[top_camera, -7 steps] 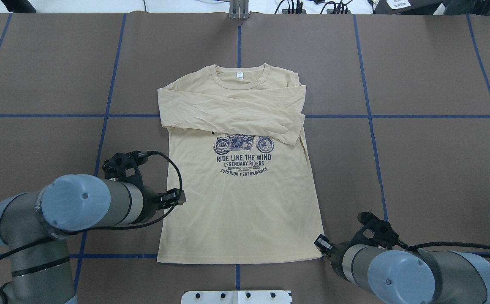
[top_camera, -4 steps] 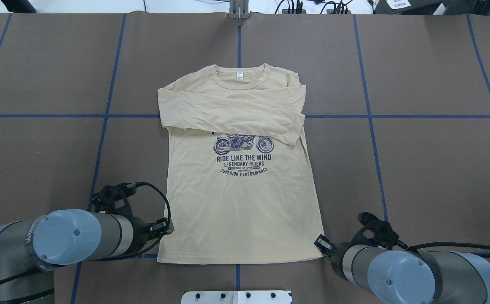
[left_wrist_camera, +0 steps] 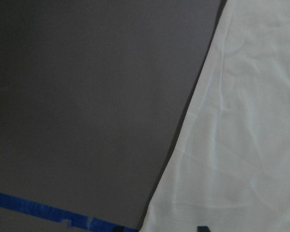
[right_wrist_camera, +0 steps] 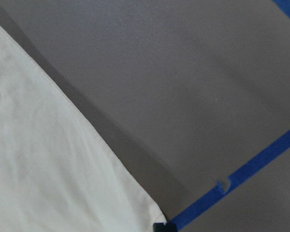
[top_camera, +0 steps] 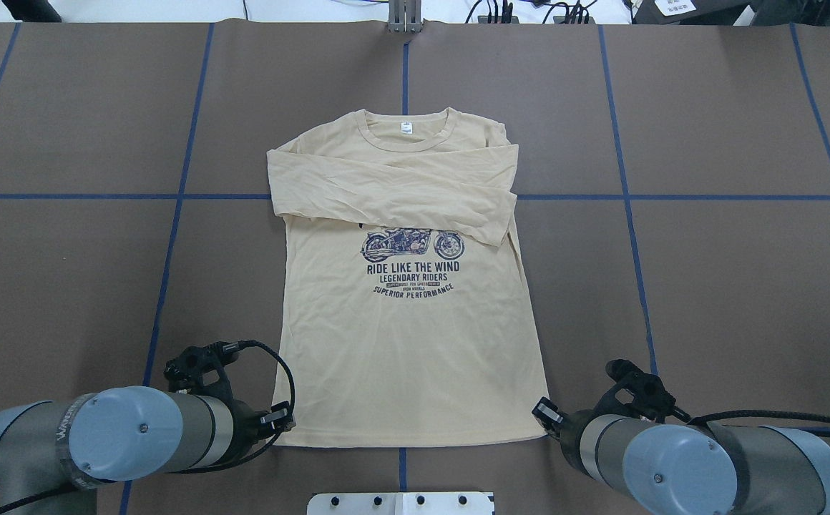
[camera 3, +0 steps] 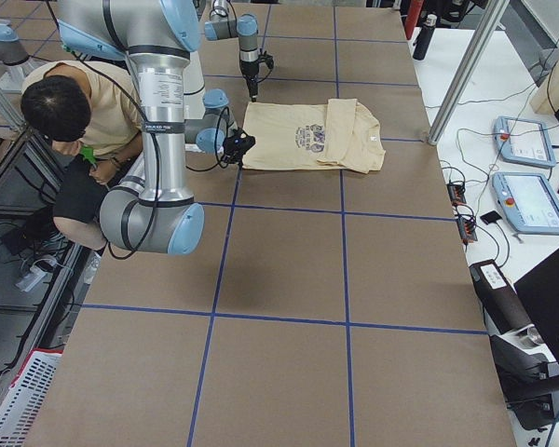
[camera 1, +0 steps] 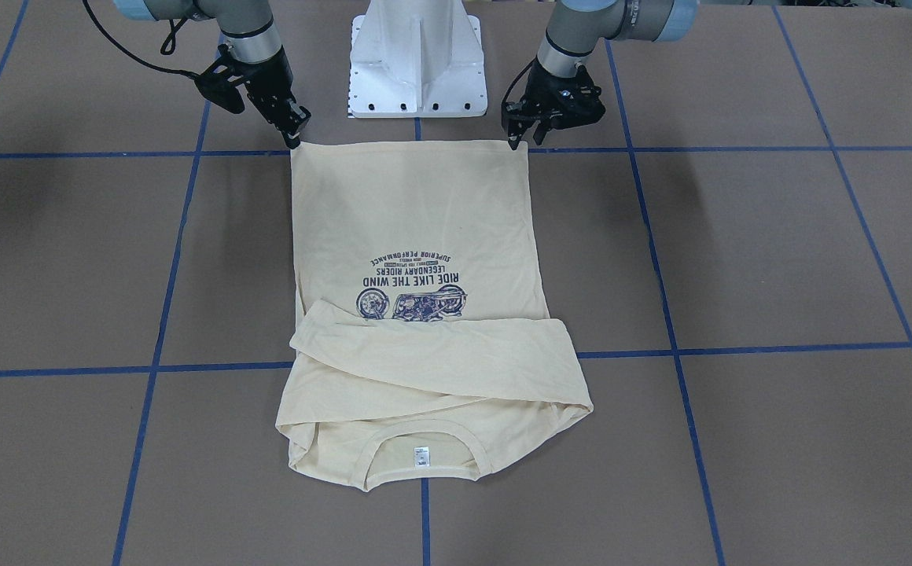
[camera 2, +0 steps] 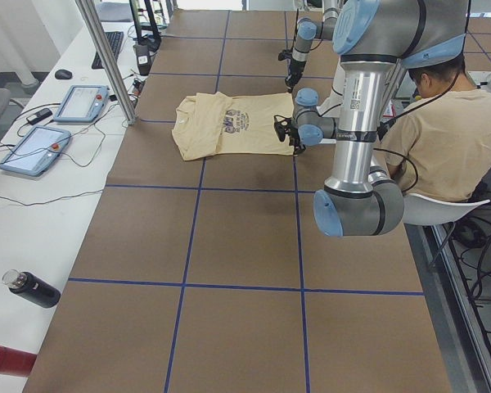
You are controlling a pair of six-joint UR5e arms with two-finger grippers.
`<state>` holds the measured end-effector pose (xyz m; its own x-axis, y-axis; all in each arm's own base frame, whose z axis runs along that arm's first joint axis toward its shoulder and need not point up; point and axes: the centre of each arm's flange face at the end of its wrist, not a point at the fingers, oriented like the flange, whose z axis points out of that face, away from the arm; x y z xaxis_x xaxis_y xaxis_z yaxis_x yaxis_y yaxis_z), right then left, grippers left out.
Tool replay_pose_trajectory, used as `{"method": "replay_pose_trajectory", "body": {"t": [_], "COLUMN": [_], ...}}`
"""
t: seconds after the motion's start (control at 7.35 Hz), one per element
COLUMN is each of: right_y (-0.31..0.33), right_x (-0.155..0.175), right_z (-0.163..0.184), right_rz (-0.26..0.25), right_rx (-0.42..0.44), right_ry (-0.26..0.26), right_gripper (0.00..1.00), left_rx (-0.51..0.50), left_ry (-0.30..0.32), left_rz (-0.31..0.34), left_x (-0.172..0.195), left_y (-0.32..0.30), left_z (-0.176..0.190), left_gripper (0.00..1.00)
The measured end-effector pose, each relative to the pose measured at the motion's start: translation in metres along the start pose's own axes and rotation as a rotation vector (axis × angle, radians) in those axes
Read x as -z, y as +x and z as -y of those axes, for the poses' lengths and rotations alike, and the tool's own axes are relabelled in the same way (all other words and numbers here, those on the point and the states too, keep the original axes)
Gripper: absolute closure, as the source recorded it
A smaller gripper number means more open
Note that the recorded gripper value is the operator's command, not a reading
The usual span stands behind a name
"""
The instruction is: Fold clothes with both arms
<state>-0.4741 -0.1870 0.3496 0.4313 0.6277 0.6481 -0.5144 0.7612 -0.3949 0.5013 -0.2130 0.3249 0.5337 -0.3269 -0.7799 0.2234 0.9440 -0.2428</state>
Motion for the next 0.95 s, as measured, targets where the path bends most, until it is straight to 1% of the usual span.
{"method": "replay_pose_trajectory", "body": {"t": [0.41, 0.54, 0.68, 0.82, 0.95], "right_y": [0.0002, 0.0002, 0.0002, 0.0002, 0.0002], "right_x": [-0.0001, -0.0002, -0.0002, -0.0003, -0.0003], "right_z": [-0.0004, -0.0004, -0.0003, -0.0001, -0.0002], "right_rz": [0.0, 0.0, 0.0, 0.0, 0.0], "right_rx": [0.001, 0.001, 0.001, 0.0, 0.0], "right_ry": [0.0, 0.0, 0.0, 0.001, 0.001], "right_gripper": [1.0, 1.0, 1.0, 1.0, 1.0], "left_rx": [-0.001, -0.002, -0.004, -0.004, -0.004], "left_ry": [-0.004, -0.004, -0.005, -0.006, -0.006], "left_rz": [0.016, 0.019, 0.018, 0.017, 0.018], "left_x": [-0.0091, -0.0114, -0.012, -0.0121, -0.0125], "left_y": [-0.0028, -0.0026, -0.001, -0.0003, -0.0005], "left_z": [-0.0033, -0.0034, -0.004, -0.0042, -0.0042], "left_gripper": [0.46, 0.51, 0.58, 0.69, 0.73]}}
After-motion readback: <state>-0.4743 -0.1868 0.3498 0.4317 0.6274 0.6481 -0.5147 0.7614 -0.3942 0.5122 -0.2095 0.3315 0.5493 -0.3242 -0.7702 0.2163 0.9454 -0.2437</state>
